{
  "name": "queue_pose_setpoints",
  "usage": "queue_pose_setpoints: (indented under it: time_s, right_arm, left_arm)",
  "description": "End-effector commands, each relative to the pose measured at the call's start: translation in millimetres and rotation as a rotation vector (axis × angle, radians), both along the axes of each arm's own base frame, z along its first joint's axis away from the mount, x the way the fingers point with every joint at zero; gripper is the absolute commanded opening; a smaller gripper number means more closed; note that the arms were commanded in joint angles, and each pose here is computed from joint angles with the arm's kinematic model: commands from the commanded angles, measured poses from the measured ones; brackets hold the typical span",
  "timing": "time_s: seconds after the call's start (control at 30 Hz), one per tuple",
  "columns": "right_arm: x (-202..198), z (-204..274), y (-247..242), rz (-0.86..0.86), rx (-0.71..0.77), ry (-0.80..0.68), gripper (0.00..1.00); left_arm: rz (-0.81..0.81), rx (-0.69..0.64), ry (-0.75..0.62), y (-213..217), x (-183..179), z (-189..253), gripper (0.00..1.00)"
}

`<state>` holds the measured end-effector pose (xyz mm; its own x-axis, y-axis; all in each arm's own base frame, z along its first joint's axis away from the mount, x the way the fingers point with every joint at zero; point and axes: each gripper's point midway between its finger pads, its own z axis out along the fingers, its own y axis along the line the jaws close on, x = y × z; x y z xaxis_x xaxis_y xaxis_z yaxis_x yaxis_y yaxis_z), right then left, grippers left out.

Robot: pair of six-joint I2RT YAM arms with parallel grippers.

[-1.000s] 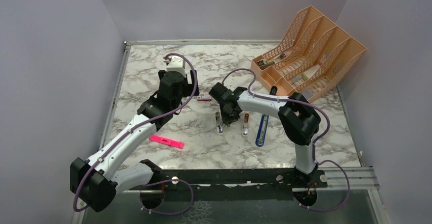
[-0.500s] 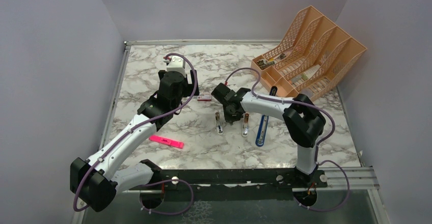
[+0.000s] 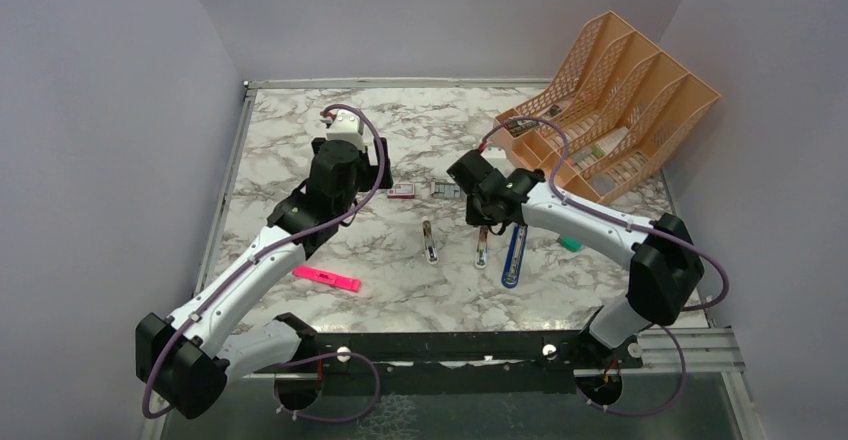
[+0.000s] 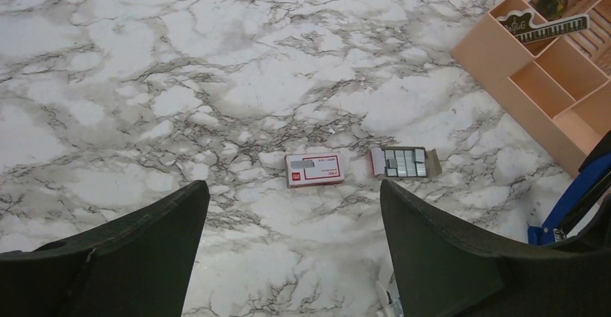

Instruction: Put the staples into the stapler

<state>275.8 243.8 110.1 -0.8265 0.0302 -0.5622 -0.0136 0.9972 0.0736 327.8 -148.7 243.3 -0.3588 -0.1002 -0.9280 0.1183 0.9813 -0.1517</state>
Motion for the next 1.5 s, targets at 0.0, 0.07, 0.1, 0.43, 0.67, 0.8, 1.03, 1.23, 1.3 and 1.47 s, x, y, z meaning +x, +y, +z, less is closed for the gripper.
queue_pose_setpoints:
  time_s: [0.0, 0.07, 0.1, 0.43, 0.67, 0.8, 1.03, 1.23, 1.3, 1.47]
  right_arm:
    - [-7, 3, -49, -0.162, -0.049, -0.013, 0.19]
    - [-11, 3, -65, -0.218, -0.049, -0.009, 0.19]
    - [-14, 3, -73, -0.244, -0.048, -0.007, 0.19]
    - [-25, -17, -109, -0.414, -0.021, 0.017, 0.20]
    - [-32, -38, -114, -0.447, -0.004, 0.021, 0.20]
    - [-37, -46, -118, -0.451, -0.017, 0.035, 0.20]
    - [-34, -43, -115, -0.442, 0.003, 0.023, 0.20]
    - [-30, -39, -111, -0.431, 0.017, 0.010, 0.20]
    - [-31, -43, -111, -0.428, 0.006, 0.023, 0.20]
    - [-33, -51, -110, -0.425, -0.005, 0.042, 0.20]
  left_arm:
    - [-0.050, -0.052, -0.045, -7, -6, 22, 0.89]
    - [-0.047, -0.047, -0.057, -5, -6, 29, 0.89]
    - [-0.052, -0.044, -0.065, -4, -7, 32, 0.89]
    - [-0.098, -0.076, -0.083, -9, -15, 40, 0.89]
    - [-0.099, -0.081, -0.084, -10, -15, 41, 0.89]
    - [-0.102, -0.082, -0.082, -11, -15, 40, 0.89]
    - [-0.106, -0.076, -0.074, -12, -15, 37, 0.89]
    - [-0.101, -0.074, -0.073, -11, -14, 36, 0.89]
    - [-0.101, -0.075, -0.075, -11, -14, 37, 0.89]
    - [-0.104, -0.073, -0.079, -11, -14, 38, 0.89]
